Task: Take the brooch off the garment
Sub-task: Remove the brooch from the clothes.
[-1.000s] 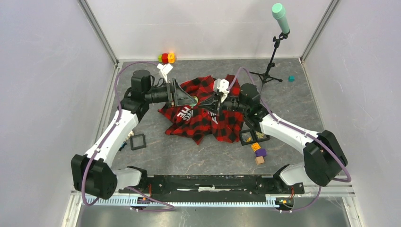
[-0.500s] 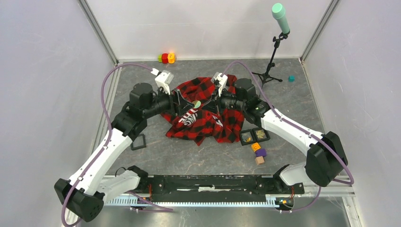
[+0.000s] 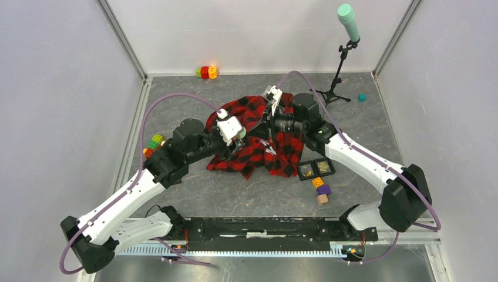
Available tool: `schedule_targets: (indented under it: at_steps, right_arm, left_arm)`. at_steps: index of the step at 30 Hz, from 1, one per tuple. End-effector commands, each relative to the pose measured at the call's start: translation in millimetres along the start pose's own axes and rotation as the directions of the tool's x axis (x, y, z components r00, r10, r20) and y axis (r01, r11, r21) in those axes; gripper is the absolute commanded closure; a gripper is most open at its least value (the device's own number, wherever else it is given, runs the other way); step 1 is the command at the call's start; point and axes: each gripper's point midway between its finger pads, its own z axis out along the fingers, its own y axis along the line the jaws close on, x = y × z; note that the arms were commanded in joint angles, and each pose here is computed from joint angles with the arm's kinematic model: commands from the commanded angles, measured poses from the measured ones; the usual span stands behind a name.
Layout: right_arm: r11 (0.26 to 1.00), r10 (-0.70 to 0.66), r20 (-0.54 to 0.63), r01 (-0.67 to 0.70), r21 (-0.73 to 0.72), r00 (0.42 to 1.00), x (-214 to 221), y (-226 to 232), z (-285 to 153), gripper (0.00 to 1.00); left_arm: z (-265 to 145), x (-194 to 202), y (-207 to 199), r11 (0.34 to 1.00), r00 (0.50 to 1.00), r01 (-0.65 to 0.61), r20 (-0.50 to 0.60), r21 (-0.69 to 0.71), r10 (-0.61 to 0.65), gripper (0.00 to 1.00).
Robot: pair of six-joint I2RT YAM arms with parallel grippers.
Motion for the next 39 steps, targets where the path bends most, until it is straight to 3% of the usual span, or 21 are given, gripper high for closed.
schedule_targets:
  at_steps: [1, 8, 17, 22, 27, 33, 36, 39]
  right_arm:
    - [0.996, -0.042, 0.064, 0.047, -0.078, 0.997, -34.4, 28.3, -8.0, 1.0]
    - [0.994, -0.025, 0.077, 0.034, -0.108, 0.997, -32.5, 33.9, -8.9, 1.0]
    - [0.988, -0.002, 0.088, 0.016, -0.157, 0.996, -34.7, 41.3, -7.6, 1.0]
    - [0.988, -0.004, 0.087, 0.017, -0.153, 0.996, -33.0, 40.7, -8.1, 1.0]
    - [0.993, 0.0, 0.069, 0.008, -0.117, 0.998, -27.2, 32.6, -6.7, 1.0]
    - [0.993, 0.0, 0.071, 0.008, -0.116, 0.997, -27.9, 32.7, -6.4, 1.0]
    - [0.993, -0.002, 0.073, 0.01, -0.12, 0.997, -29.0, 34.2, -7.2, 1.0]
    - [0.993, -0.005, 0.076, 0.014, -0.119, 0.997, -30.2, 35.4, -8.8, 1.0]
  left_arm:
    - [1.6, -9.3, 10.8, 0.959, 0.958, -0.285, 0.021, 0.004, 0.285, 0.4]
    - [9.6, -5.6, 6.6, 0.916, 0.914, -0.402, 0.065, -0.006, 0.401, 0.51]
    - [13.5, -0.7, 6.2, 0.889, 0.892, -0.451, -0.012, -0.074, 0.452, 0.56]
    - [11.2, -9.8, 17.1, 0.912, 0.924, -0.382, -0.025, -0.149, 0.383, 0.73]
    - [5.3, -16.0, 20.1, 0.936, 0.953, -0.299, 0.002, -0.188, 0.304, 0.71]
    - [6.6, -23.0, 13.0, 0.967, 0.979, -0.181, 0.061, -0.177, 0.194, 0.45]
    - [9.6, -25.1, 10.6, 0.973, 0.982, -0.163, 0.068, -0.164, 0.176, 0.47]
    - [10.8, -24.3, 17.7, 0.968, 0.985, -0.158, 0.04, -0.197, 0.169, 0.62]
